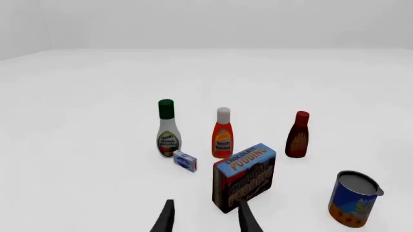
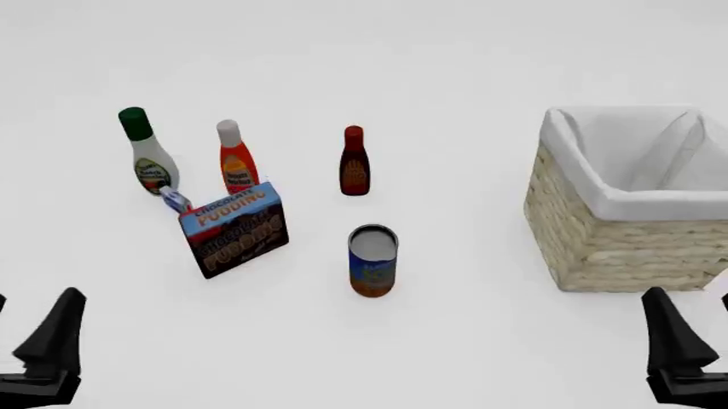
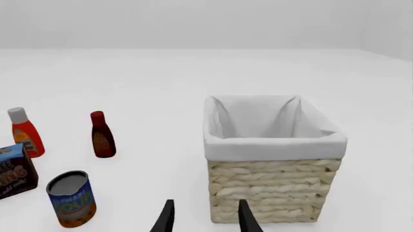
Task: Pick the bbq sauce and place it in the basket.
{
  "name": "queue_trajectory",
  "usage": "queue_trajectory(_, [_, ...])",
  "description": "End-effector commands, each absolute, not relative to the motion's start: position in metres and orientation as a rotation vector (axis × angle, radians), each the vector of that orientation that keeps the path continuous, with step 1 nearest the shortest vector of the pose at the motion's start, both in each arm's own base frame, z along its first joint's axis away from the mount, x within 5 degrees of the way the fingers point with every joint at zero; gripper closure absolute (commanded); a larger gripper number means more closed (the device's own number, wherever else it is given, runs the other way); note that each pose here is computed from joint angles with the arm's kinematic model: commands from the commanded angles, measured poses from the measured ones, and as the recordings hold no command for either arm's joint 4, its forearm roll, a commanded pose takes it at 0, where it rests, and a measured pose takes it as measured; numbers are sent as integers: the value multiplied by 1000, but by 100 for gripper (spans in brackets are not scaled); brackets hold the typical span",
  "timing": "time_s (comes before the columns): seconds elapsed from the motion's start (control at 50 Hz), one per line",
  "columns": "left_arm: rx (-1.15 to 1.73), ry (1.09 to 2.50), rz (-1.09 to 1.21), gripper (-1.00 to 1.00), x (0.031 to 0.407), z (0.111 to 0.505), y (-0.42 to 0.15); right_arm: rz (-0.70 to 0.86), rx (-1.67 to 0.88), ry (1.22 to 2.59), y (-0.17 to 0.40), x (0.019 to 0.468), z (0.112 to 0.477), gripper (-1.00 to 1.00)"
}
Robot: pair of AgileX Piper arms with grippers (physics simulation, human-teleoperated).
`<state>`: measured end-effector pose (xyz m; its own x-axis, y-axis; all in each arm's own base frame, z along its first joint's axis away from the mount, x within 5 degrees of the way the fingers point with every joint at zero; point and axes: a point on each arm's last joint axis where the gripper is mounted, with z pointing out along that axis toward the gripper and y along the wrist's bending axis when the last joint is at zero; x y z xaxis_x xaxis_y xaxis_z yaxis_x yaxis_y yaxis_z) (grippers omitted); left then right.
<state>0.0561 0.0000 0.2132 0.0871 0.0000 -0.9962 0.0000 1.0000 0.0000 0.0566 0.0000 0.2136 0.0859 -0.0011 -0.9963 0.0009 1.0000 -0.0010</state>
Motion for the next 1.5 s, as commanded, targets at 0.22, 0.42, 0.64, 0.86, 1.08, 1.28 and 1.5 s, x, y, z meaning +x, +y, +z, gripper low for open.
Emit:
queue_trajectory(0.22, [0, 1484, 0, -100, 56, 213, 0, -16, -29, 1495, 1, 62, 215, -100])
queue_trajectory(0.42, [0, 1484, 0, -100, 56, 213, 0, -30, -41, 1501, 1, 70, 230, -100])
queue_trajectory(0.64, [0, 1484, 0, -100, 56, 213, 0, -6, -133, 1486, 7, 84, 277, -100])
queue_trajectory(0.86, [0, 1484, 0, -100, 56, 213, 0, 31, -183, 1484, 14, 98, 310, -100])
queue_trajectory(1.08, [0, 1484, 0, -100, 56, 213, 0, 38, -226, 1489, 19, 110, 341, -100])
queue_trajectory(1.28, [0, 1484, 0, -100, 56, 213, 0, 58, -261, 1502, 34, 159, 362, -100])
queue_trajectory(1.5, [0, 1484, 0, -100, 56, 213, 0, 104, -203, 1549, 39, 196, 381, -100])
